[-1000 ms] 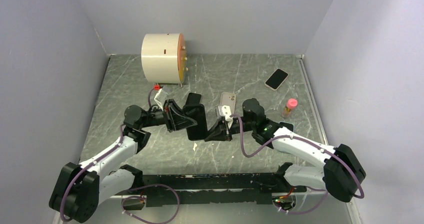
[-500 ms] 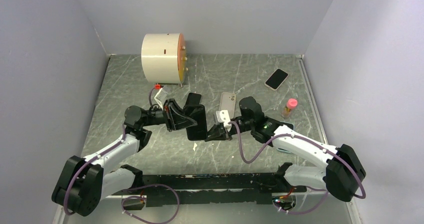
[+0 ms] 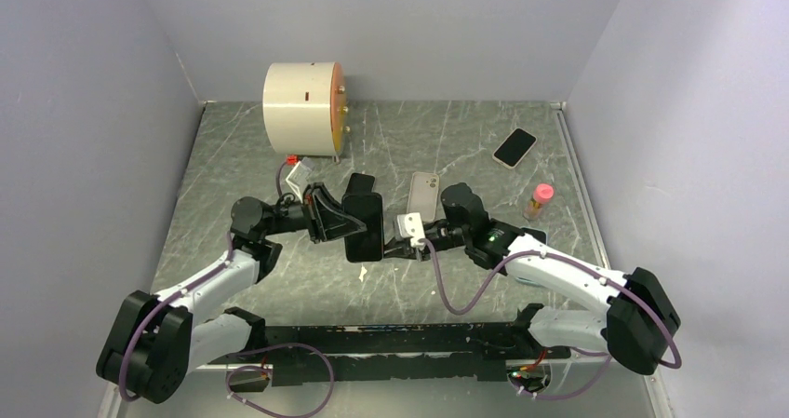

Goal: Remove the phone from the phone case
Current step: Remove the phone case from the phone.

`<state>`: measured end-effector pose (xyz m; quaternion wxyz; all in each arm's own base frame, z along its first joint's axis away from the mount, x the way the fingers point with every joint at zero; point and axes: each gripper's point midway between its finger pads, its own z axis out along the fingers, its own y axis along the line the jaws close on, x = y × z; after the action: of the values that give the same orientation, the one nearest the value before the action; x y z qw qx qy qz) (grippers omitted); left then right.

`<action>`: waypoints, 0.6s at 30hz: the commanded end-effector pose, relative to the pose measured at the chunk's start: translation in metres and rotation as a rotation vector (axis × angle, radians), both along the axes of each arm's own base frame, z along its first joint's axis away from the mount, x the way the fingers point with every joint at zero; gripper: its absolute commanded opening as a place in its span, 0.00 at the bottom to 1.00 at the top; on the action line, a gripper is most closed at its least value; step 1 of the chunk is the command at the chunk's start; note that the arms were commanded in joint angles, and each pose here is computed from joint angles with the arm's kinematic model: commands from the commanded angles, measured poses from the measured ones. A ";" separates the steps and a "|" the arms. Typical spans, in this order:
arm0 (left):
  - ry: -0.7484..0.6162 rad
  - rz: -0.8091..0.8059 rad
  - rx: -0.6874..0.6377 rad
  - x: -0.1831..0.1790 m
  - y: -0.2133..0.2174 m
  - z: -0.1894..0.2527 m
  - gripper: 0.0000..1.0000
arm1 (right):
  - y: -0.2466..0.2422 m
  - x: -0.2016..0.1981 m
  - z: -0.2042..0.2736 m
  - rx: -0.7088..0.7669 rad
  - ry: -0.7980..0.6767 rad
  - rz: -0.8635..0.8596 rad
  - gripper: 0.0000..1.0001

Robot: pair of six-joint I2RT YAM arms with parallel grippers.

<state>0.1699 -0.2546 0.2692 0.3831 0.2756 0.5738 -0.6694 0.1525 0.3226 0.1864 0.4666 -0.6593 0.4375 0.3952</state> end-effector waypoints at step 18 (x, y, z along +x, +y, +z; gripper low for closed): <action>-0.103 0.078 0.012 -0.004 -0.002 0.024 0.03 | -0.007 0.014 0.035 0.160 0.056 -0.162 0.26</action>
<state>0.1607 -0.2585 0.2632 0.3772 0.2672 0.6008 -0.6522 0.1681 0.3211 0.2019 0.5149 -0.6059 0.4657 0.3885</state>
